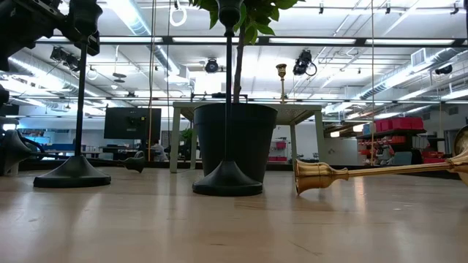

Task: Pick & Place candle stick holders
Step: Put the right gold candle holder on the shelf aligned with the other gold candle holder

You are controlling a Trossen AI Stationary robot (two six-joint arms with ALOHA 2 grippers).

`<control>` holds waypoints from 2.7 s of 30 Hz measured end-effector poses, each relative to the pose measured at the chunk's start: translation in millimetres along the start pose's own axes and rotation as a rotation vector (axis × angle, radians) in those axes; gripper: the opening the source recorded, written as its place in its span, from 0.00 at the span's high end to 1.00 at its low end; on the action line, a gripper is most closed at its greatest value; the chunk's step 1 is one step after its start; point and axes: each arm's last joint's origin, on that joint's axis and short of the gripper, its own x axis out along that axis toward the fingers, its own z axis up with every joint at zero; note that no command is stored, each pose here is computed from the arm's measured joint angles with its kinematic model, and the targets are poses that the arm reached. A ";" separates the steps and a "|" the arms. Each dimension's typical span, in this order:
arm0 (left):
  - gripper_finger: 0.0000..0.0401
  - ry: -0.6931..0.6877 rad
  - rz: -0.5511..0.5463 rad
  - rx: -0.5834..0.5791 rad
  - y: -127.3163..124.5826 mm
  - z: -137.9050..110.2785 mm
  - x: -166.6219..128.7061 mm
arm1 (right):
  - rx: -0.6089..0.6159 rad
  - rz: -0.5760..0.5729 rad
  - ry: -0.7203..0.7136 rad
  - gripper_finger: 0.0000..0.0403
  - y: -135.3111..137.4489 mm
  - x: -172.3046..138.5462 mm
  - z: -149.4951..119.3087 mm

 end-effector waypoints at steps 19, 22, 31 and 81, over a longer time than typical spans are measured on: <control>0.43 0.000 0.000 -0.001 0.0 -0.1 0.0 | -0.010 0.010 -0.117 0.99 -33.6 -36.0 47.7; 0.43 0.000 0.000 0.000 0.0 -0.1 0.0 | -0.008 -0.025 -0.125 0.99 -38.1 -43.9 61.2; 0.43 0.000 0.000 -0.001 0.0 0.0 0.0 | -0.066 -0.157 -0.155 0.99 -41.1 -74.0 111.2; 0.43 0.000 0.000 0.000 0.0 -0.1 0.0 | -0.090 -0.586 -0.308 0.99 -151.8 -84.2 237.6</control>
